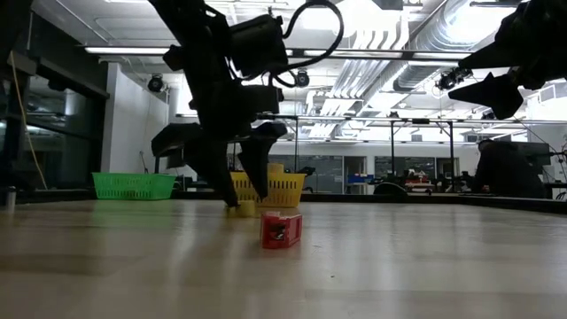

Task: Pick and place Stapler, Stapler remover, tape
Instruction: Put the yellow stapler into the green bin

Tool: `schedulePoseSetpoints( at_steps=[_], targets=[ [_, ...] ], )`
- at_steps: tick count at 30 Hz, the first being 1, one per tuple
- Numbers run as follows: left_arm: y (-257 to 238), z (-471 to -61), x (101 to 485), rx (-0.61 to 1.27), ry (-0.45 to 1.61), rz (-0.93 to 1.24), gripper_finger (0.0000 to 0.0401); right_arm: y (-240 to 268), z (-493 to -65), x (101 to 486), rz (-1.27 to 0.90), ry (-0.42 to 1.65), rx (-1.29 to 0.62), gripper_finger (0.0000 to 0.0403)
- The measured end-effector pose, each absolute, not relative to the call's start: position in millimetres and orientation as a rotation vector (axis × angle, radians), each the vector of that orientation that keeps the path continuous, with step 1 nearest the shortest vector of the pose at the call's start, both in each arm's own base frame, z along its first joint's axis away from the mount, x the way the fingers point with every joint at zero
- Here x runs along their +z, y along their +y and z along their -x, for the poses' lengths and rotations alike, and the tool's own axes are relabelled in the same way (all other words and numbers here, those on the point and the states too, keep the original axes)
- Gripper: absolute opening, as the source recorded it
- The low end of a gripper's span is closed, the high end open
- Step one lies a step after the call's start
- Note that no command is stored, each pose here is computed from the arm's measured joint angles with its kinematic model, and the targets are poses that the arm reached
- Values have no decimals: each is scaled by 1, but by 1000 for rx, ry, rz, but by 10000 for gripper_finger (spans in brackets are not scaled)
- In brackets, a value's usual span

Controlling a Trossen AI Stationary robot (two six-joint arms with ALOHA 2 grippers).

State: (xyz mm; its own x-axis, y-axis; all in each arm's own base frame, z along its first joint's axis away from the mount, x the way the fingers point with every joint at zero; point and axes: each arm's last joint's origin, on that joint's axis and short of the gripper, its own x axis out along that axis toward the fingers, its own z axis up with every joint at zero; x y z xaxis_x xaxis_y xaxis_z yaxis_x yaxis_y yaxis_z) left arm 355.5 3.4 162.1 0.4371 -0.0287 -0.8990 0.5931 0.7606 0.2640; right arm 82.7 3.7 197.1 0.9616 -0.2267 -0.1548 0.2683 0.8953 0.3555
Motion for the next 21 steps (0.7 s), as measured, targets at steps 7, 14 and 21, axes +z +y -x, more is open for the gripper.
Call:
schedulePoseSetpoints(
  at_steps=[7,14,21],
  targets=[
    [3,-352,169,-288,1110,-394,239,4,-83,197,-383,111,-257,307],
    [4,-365,198,-39,1090,-7,239,4,-83,197,-383,111,-257,307],
    [5,-371,209,368,1014,628,239,4,-83,197,-383,111,-257,307]
  ],
)
